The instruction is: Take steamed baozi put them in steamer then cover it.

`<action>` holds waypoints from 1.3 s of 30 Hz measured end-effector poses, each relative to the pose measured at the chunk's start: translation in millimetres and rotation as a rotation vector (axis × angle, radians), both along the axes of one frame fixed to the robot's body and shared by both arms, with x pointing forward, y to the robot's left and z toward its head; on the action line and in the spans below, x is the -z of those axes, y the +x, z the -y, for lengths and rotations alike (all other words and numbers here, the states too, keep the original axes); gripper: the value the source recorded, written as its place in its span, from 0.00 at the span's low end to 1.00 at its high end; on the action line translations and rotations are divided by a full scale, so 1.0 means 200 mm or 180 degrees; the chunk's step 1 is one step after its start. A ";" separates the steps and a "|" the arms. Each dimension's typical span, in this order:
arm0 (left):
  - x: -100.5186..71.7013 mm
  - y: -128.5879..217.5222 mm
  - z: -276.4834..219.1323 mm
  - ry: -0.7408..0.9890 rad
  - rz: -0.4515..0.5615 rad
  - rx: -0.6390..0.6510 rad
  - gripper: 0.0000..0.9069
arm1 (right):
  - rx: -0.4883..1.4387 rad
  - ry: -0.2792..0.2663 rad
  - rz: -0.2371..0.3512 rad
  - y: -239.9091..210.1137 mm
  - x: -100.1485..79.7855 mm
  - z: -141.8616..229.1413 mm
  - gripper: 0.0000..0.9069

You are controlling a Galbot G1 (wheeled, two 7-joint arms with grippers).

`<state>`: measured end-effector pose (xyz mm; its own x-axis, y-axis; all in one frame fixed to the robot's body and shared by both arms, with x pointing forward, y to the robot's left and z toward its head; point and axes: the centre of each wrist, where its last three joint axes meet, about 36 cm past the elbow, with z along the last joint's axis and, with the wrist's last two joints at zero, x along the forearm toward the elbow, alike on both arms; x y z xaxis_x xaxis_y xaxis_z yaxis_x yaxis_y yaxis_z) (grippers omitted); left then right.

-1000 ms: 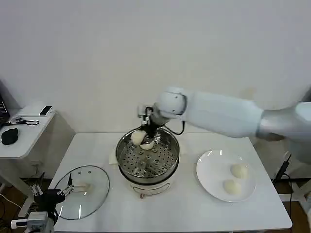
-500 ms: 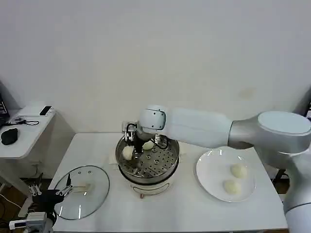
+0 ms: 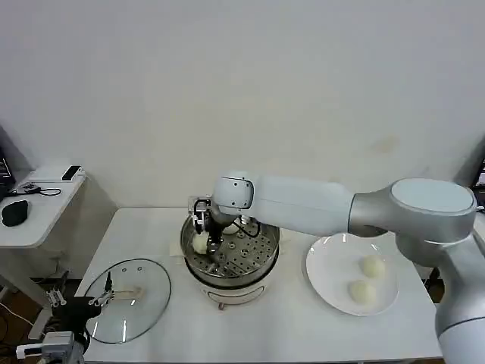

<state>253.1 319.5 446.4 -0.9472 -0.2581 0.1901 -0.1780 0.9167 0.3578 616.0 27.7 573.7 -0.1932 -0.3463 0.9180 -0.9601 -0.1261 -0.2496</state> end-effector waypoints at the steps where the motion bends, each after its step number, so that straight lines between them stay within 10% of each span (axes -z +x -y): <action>1: 0.00 0.00 0.00 0.0000 -0.0001 0.0000 1.00 | -0.0001 0.0003 0.0002 0.00 0.00 0.00 1.00; 12: -0.01 0.00 0.00 0.0003 0.0005 0.0008 1.00 | -0.0153 -0.0039 0.0198 0.00 -0.24 0.14 1.00; 23: -0.02 0.00 0.04 -0.0026 0.0024 0.0085 1.00 | -0.0226 -0.0223 0.0404 -0.04 -0.47 0.70 1.00; 39: 0.03 0.00 0.07 -0.0032 -0.0086 0.0160 1.00 | 0.0071 -0.0425 0.0362 -0.24 -0.26 1.65 1.00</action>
